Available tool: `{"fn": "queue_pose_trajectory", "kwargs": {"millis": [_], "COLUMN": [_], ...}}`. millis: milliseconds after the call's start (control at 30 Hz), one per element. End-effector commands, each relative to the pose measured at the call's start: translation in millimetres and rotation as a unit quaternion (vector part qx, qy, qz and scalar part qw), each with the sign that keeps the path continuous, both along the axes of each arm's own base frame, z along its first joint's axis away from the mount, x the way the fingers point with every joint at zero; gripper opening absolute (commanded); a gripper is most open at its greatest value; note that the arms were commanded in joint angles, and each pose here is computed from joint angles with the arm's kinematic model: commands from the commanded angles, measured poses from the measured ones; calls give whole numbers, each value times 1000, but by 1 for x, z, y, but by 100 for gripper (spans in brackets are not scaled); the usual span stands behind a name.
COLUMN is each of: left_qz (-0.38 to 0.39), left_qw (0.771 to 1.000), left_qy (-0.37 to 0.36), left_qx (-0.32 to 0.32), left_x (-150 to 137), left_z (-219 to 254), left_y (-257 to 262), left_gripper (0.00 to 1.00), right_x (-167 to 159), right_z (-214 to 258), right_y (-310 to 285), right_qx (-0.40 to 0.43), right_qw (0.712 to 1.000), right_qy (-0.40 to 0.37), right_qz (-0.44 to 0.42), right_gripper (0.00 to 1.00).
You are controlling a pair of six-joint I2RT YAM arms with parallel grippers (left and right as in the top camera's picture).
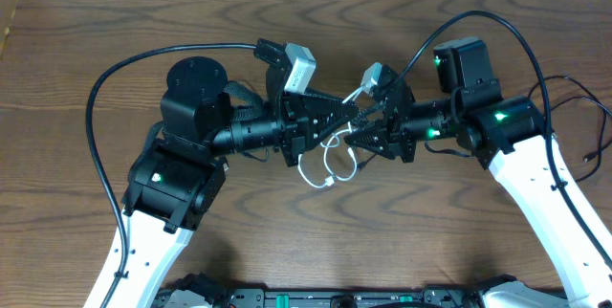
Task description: Untangle cables
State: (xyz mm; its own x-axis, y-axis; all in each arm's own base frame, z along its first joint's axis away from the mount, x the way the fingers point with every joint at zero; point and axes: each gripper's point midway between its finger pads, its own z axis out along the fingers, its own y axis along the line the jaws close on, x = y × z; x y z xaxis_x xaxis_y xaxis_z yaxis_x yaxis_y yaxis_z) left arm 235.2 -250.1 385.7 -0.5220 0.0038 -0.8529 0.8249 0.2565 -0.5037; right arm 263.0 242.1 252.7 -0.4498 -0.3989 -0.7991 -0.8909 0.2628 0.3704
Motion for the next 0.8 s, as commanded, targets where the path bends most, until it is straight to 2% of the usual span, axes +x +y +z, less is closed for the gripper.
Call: {"fn": "queue_pose_trajectory", "kwargs": {"millis": [0, 233, 633, 700, 767], "left_qz": [-8, -3, 6, 9, 14], "left_qw": [1000, 998, 996, 996, 996], "left_qy": [10, 53, 81, 81, 80], "left_qx": [-16, -31, -38, -38, -38], "left_x": [-8, -8, -6, -5, -3], "left_z": [14, 17, 18, 17, 17], "left_y": [0, -1, -1, 0, 0], "left_gripper": [8, 8, 7, 7, 7], "right_x": [-5, -4, -8, -9, -10], "right_z": [4, 5, 9, 10, 10], "right_y": [4, 4, 7, 7, 7], "right_qx": [10, 12, 26, 30, 30], "right_qw": [1000, 1000, 999, 999, 999], "right_qy": [-6, -10, -5, -3, -2], "right_qz": [15, 15, 27, 30, 30], "right_gripper": [34, 26, 26, 22, 13]}}
